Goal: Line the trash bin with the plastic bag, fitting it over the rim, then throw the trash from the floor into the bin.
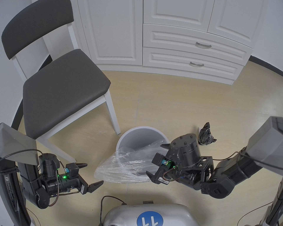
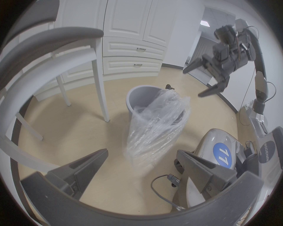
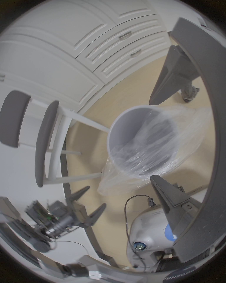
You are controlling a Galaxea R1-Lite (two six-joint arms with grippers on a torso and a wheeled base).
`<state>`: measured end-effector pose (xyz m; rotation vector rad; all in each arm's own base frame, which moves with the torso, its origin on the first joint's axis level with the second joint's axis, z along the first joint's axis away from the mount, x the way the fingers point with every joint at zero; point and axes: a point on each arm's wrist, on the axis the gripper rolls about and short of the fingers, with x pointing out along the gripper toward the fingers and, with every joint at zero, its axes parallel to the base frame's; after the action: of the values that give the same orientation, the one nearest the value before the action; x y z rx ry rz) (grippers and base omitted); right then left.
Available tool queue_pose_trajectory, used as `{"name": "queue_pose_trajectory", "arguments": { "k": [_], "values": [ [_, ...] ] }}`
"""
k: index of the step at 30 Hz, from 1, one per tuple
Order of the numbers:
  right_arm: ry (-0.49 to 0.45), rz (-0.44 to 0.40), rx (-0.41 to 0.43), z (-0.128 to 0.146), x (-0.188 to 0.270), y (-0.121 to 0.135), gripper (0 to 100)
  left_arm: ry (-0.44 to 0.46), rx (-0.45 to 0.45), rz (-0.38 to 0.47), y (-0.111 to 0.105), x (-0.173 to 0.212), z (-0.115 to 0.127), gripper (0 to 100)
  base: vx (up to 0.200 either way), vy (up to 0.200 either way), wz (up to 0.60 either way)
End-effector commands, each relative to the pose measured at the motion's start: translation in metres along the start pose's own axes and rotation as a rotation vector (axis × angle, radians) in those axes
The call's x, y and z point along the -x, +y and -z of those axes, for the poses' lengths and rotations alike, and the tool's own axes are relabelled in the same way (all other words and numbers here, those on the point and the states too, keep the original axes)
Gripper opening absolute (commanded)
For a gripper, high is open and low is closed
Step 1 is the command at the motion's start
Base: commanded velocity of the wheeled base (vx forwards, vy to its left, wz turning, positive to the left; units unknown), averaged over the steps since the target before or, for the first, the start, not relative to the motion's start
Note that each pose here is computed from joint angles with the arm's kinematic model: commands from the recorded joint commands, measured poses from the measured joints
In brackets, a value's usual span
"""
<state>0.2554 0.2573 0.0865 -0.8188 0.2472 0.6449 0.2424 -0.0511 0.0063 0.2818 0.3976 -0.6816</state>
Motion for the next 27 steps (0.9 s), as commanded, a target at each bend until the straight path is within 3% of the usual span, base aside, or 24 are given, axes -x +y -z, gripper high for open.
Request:
{"name": "queue_pose_trajectory", "arguments": {
  "k": [1, 14, 22, 23, 27],
  "values": [
    [0.039, -0.053, 0.093, 0.022, -0.037, 0.033, 100, -0.056, -0.036, -0.047, 0.007, 0.023, -0.013, 100, 0.000, 0.000, 0.00],
    [0.064, -0.037, 0.080, 0.033, -0.064, 0.033, 100, -0.072, -0.048, -0.053, 0.007, 0.023, -0.017, 100, 0.000, 0.000, 0.00],
    [0.017, 0.007, 0.053, 0.027, -0.080, 0.027, 100, -0.070, -0.050, -0.062, 0.008, 0.023, -0.017, 100, 0.000, 0.000, 0.00],
    [0.017, 0.007, 0.052, 0.027, -0.080, 0.027, 0, -0.068, -0.051, -0.068, 0.008, 0.022, -0.017, 100, 0.000, 0.000, 0.00],
    [0.008, -0.004, 0.045, 0.028, -0.081, 0.026, 0, -0.066, -0.051, -0.076, 0.008, 0.022, -0.017, 100, 0.000, 0.000, 0.00]
  ]
}}
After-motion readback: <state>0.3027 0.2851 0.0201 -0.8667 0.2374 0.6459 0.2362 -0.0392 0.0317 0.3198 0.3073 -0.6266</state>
